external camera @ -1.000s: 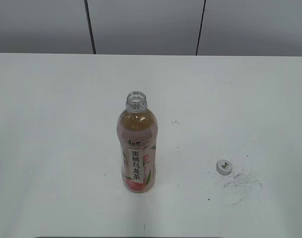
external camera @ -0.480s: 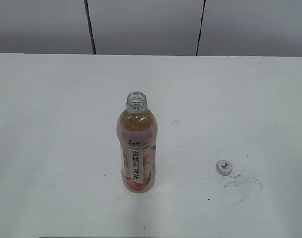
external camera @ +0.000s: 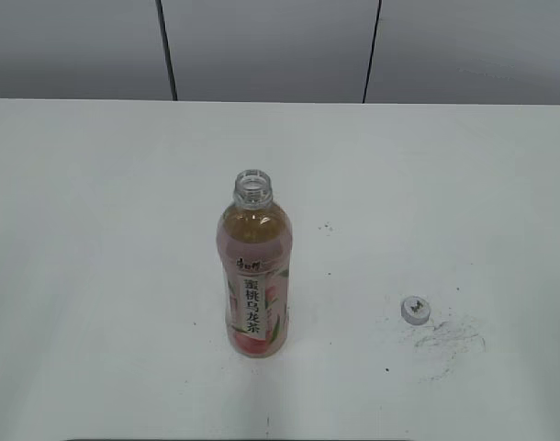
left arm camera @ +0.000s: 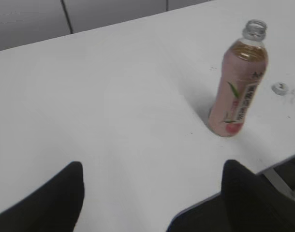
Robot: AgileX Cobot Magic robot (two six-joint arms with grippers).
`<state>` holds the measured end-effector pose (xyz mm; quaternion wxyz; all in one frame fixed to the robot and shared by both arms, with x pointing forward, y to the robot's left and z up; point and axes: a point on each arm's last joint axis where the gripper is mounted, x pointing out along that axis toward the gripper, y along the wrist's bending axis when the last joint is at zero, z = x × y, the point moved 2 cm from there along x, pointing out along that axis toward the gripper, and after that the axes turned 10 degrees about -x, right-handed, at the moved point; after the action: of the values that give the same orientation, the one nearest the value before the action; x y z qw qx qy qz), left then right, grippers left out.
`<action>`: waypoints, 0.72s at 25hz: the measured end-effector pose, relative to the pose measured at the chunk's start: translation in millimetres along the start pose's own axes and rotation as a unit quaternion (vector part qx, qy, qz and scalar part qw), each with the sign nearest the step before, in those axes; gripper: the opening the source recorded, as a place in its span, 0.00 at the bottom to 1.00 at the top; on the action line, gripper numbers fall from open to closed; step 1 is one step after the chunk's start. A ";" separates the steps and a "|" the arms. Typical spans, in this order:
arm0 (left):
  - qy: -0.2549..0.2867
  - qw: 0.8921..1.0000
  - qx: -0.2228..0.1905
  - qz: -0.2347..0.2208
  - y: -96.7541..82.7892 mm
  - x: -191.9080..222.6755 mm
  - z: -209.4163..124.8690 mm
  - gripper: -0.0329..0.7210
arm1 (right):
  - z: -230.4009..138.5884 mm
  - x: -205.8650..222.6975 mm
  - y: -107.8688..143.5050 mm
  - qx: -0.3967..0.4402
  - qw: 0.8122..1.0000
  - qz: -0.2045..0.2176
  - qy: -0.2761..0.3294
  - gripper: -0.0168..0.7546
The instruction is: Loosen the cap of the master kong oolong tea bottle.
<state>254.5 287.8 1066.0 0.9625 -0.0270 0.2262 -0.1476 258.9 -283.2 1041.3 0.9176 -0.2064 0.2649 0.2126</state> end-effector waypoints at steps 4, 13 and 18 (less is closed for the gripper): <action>-0.036 0.998 -0.023 0.055 0.8 -8.0 -2.6 0.73 | -4.2 -8.2 0.5 0.033 0.997 -0.067 -0.014 0.72; -0.049 0.994 -0.037 0.091 1.1 -9.6 -5.1 0.73 | -6.4 -12.8 2.5 0.039 0.995 -0.088 -0.028 0.72; -0.049 0.994 -0.037 0.091 1.1 -9.6 -5.1 0.73 | -6.4 -12.8 2.5 0.039 0.995 -0.088 -0.028 0.72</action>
<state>244.4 291.8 1065.4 0.9802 -0.0491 0.1854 -0.0499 245.3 -287.9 1043.0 0.9470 -0.1873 0.2282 0.1265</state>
